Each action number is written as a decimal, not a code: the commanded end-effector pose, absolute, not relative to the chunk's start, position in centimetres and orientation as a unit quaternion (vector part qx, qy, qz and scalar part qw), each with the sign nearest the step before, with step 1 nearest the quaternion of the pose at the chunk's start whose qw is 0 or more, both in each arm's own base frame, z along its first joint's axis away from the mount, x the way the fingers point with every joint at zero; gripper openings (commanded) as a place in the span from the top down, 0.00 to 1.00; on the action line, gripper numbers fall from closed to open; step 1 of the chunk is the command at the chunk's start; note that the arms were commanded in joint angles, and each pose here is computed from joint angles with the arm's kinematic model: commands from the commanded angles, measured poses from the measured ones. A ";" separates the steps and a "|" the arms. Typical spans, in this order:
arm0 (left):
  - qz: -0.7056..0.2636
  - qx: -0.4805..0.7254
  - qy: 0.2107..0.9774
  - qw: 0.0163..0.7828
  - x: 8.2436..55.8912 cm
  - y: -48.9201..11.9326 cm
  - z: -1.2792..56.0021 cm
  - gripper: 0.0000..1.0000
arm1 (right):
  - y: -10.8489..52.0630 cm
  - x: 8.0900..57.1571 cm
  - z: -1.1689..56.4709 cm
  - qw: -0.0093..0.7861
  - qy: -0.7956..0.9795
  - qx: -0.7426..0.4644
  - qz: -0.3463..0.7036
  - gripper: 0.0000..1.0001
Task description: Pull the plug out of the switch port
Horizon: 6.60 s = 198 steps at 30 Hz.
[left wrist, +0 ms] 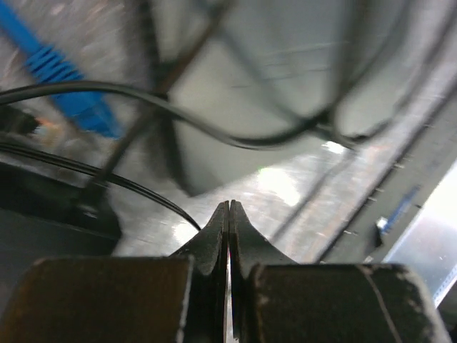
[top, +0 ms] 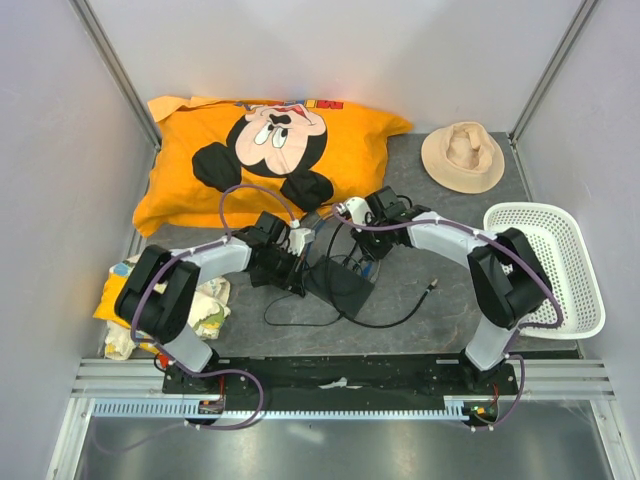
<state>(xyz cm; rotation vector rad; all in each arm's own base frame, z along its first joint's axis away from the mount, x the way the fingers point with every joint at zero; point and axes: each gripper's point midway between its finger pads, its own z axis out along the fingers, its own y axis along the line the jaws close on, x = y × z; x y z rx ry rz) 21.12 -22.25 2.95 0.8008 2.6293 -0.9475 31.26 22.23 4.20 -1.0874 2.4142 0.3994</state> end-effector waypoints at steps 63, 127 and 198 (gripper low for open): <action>-0.319 0.331 0.871 0.174 30.2 -25.4 4.9 0.62 | 24.1 29.1 3.8 0.213 0.866 -0.431 0.135 0.82; -0.481 0.445 0.755 0.010 19.9 -30.9 3.5 0.63 | 23.3 25.8 7.1 0.220 0.829 -0.480 0.187 0.70; -0.531 0.384 0.753 -0.056 21.8 -30.6 2.0 0.98 | 22.0 21.3 1.1 0.278 0.756 -0.576 0.136 1.00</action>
